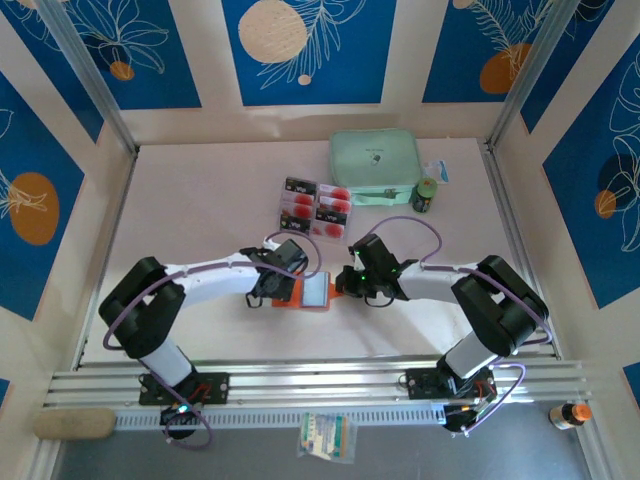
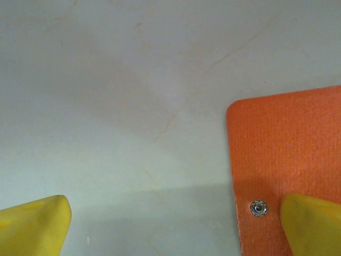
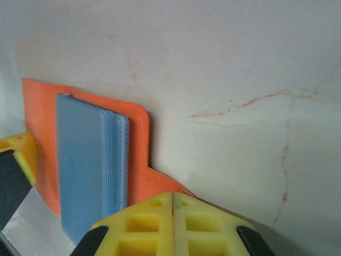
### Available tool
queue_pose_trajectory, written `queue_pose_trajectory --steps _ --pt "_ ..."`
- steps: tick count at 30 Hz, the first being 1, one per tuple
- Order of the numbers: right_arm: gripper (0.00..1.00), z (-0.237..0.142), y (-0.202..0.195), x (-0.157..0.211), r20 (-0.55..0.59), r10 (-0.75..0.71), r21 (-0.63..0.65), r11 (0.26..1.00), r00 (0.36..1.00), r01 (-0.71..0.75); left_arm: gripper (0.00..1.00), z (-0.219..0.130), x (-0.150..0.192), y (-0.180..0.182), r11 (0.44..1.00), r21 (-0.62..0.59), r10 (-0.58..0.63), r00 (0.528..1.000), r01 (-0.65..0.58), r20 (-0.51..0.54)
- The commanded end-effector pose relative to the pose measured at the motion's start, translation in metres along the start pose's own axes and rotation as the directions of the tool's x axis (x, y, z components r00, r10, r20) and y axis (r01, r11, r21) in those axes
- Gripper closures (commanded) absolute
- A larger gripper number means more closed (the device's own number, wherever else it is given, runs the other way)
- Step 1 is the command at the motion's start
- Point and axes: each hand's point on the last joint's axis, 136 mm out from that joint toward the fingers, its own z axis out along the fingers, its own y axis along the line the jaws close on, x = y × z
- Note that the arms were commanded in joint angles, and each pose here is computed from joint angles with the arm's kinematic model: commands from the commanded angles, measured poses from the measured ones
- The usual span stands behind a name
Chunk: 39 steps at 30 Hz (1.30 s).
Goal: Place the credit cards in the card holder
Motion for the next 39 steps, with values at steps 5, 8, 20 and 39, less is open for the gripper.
queue_pose_trajectory --steps 5,8,20,39 --pt "0.97 -0.006 0.000 0.000 -0.007 -0.043 -0.018 0.999 0.999 0.043 0.00 -0.003 0.002 -0.001 1.000 -0.003 -0.001 1.000 0.001 0.004" --pt "0.97 -0.012 0.013 -0.004 0.004 -0.074 -0.063 0.995 0.997 0.074 0.00 -0.007 -0.001 -0.003 1.000 0.006 -0.003 1.000 0.003 0.014" --pt "0.97 -0.021 0.062 -0.002 -0.007 -0.161 -0.153 0.976 0.987 0.158 0.00 -0.017 -0.004 -0.009 0.999 0.033 -0.015 0.999 0.014 0.034" --pt "1.00 0.007 0.045 0.016 -0.062 -0.145 -0.108 0.985 0.987 0.138 0.00 -0.054 -0.037 -0.029 0.983 0.174 -0.080 0.993 0.064 0.082"
